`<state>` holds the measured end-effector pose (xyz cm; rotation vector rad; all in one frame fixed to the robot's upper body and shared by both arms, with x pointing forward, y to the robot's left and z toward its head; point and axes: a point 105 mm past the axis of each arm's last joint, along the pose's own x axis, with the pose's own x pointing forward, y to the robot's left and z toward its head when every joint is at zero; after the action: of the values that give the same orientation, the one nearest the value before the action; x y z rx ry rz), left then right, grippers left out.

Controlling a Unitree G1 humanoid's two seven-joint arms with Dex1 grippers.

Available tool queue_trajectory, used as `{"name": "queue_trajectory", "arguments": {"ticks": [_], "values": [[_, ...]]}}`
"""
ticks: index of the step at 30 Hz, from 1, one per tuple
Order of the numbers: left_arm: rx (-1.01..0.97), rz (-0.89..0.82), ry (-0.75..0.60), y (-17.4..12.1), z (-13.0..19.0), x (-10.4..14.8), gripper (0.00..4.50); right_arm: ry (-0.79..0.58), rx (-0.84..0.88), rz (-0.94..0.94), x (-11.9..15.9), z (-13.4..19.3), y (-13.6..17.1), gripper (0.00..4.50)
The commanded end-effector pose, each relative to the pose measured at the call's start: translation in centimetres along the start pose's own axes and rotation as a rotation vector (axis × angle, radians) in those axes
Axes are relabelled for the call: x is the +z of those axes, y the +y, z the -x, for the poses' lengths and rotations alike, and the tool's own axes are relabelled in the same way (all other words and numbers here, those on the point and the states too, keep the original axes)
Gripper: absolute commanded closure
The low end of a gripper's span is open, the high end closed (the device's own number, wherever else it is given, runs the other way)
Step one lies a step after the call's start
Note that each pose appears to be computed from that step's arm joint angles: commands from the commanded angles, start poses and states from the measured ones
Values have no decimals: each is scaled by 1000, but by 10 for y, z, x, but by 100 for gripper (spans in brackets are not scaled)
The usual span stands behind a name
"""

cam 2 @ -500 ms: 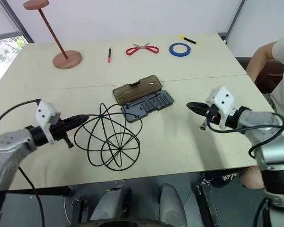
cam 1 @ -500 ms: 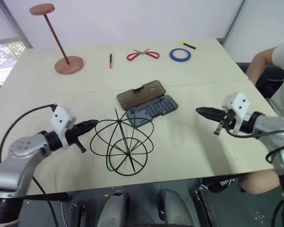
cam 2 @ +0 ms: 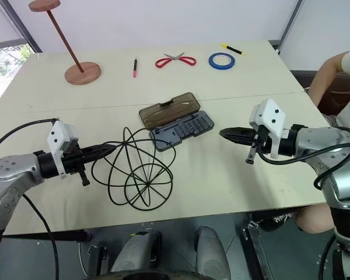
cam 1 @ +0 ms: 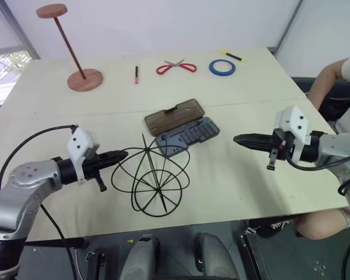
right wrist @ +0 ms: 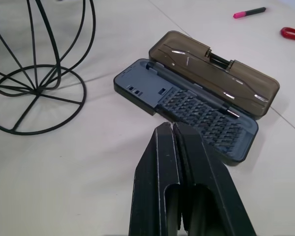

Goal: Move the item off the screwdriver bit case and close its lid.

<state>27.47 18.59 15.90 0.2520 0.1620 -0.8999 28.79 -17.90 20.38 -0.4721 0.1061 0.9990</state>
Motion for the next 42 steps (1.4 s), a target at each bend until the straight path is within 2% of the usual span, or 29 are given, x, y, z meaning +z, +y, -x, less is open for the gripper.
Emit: {"name": "queue_trajectory", "arguments": {"ticks": [1,17,22,23,26,30,36,42], "values": [[-8,-31,-22,0,2,10,450,-17,-14,44,12,6,-1,446],[-1,-36,-7,3,-1,4,450,-23,16,24,9,1,9,446],[1,-34,9,4,-2,-3,450,-27,137,-17,11,-3,35,218],[-1,-34,9,4,-2,-3,450,-28,145,-19,11,-4,37,155],[-2,-36,9,5,-4,-3,450,-32,154,-19,13,-6,41,5],[-6,-37,8,5,-5,-3,450,-65,187,-33,21,-10,50,5],[-11,-41,3,4,-8,-3,450,-69,332,-106,25,-13,82,5],[-13,-48,5,3,-10,-2,450,-95,374,-108,30,-26,90,5]]}}
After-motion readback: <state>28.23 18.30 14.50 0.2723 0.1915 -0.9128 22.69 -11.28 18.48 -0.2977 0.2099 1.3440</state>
